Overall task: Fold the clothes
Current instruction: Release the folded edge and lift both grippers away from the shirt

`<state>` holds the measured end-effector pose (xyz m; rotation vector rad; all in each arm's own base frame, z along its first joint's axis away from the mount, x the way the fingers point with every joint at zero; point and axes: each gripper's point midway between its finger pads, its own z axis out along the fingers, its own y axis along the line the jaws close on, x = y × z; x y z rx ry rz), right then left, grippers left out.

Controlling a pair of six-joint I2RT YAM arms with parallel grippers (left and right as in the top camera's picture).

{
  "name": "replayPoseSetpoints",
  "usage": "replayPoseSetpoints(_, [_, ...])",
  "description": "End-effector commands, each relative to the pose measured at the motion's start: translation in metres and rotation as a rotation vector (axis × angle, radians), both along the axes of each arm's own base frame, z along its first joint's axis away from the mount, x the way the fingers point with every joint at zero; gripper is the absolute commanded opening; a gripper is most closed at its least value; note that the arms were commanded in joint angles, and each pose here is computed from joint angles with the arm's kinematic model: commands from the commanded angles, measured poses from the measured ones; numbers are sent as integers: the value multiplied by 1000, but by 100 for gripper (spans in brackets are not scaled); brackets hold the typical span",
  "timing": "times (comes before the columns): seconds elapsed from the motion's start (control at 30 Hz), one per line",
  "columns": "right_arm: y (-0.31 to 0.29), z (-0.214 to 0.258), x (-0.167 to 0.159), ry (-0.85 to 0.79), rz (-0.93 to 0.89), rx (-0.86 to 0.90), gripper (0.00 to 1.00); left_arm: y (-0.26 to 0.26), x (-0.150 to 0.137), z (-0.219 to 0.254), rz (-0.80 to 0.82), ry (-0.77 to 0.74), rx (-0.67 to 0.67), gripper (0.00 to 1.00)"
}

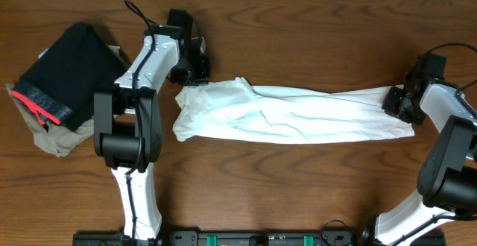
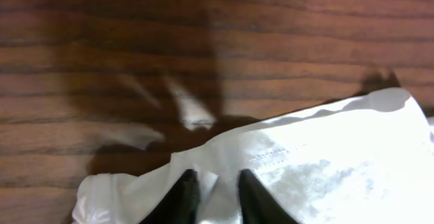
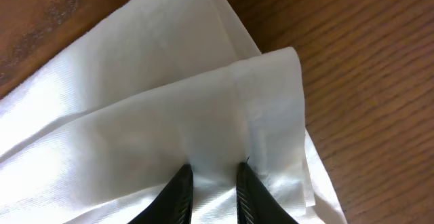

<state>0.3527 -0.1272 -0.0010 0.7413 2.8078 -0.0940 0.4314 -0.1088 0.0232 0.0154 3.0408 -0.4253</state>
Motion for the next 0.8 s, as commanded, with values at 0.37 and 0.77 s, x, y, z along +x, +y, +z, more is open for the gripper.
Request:
replayPoseSetpoints(0.37, [8,-18,-14,52,-1,33,21,-7,2,5,-13,-7,-49,6])
replayPoseSetpoints(0.77, [8,-18,-12,46,-1,29,22,-58,0,45,-152,-69,-375,6])
